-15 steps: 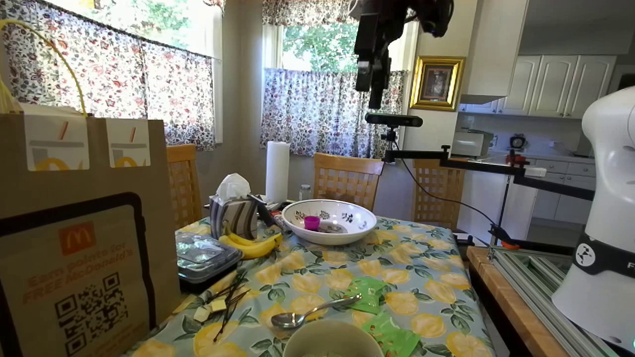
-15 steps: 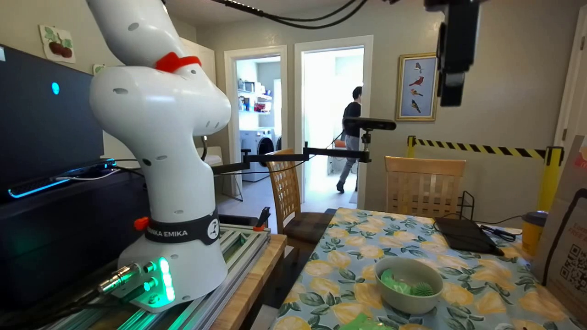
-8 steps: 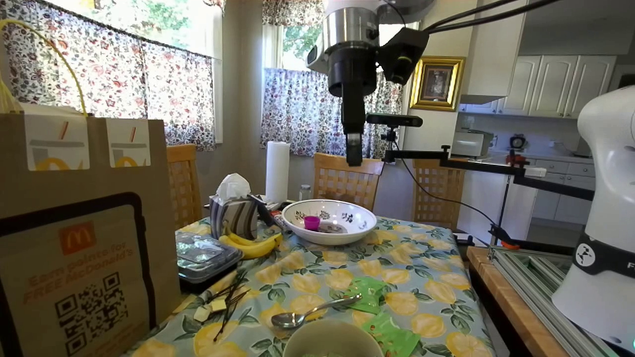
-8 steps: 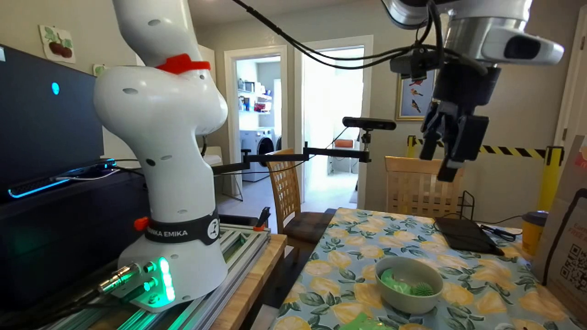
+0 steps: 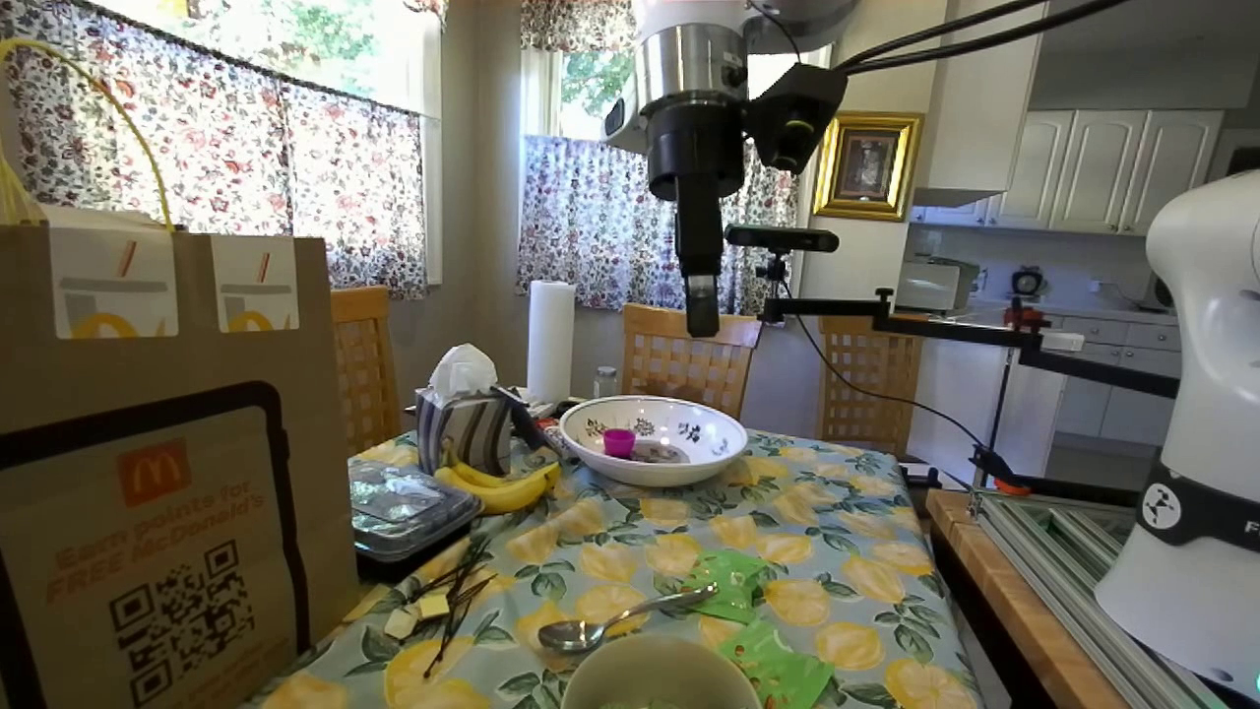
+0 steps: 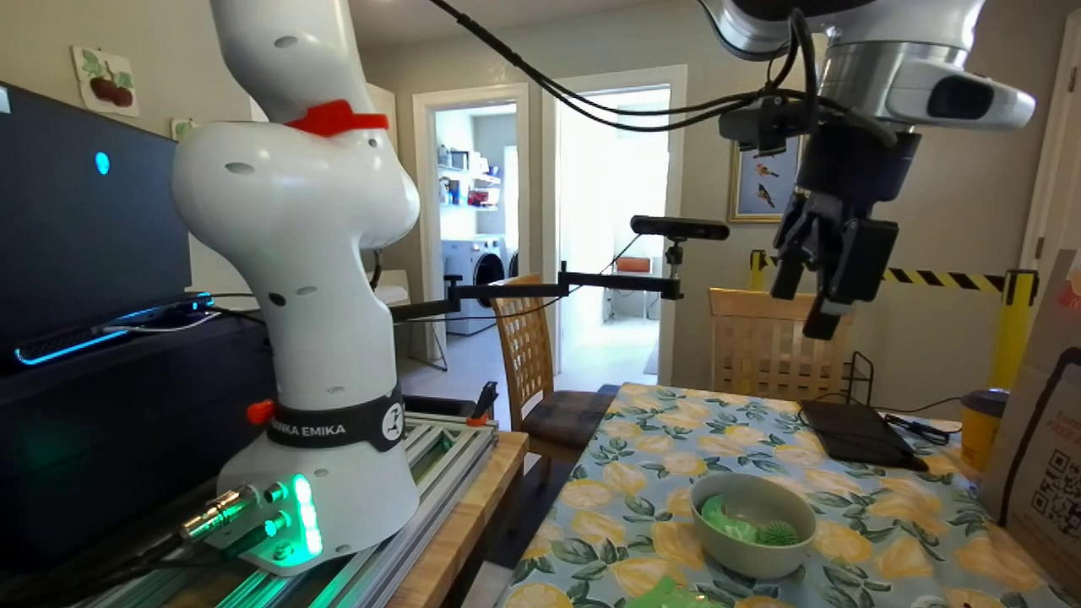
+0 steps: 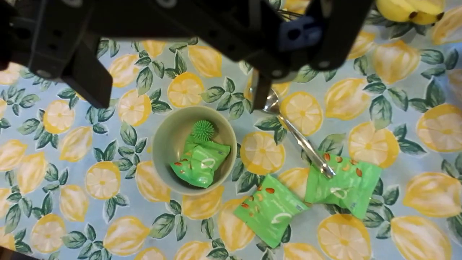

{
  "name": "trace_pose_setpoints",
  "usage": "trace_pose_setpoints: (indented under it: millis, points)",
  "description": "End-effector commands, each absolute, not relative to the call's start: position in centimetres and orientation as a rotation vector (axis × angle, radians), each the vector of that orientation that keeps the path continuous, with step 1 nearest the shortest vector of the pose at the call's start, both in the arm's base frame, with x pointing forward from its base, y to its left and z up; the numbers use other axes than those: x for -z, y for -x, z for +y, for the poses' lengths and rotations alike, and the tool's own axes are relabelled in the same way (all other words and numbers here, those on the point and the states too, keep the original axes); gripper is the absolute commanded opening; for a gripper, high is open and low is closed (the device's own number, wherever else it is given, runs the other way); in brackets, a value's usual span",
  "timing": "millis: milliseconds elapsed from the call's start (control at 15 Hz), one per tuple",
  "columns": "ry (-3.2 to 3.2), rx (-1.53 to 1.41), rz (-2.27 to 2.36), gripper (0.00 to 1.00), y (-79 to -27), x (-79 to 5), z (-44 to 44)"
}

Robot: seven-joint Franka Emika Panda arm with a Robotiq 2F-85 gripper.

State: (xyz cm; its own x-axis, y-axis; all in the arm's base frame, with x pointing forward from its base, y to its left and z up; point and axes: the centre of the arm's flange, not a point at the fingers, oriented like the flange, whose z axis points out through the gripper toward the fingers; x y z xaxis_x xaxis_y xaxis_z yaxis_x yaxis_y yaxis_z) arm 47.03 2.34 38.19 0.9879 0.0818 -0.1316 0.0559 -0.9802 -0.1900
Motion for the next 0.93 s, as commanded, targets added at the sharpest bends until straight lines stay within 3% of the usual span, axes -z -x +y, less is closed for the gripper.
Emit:
trace_pose_setpoints:
  millis: [0,867]
  points:
    - [2.872,-0.347,-0.104,1.0,-49.5,-34.7,3.2]
    - [2.869,-0.711,-0.286,1.0,-55.1,-18.7,11.5]
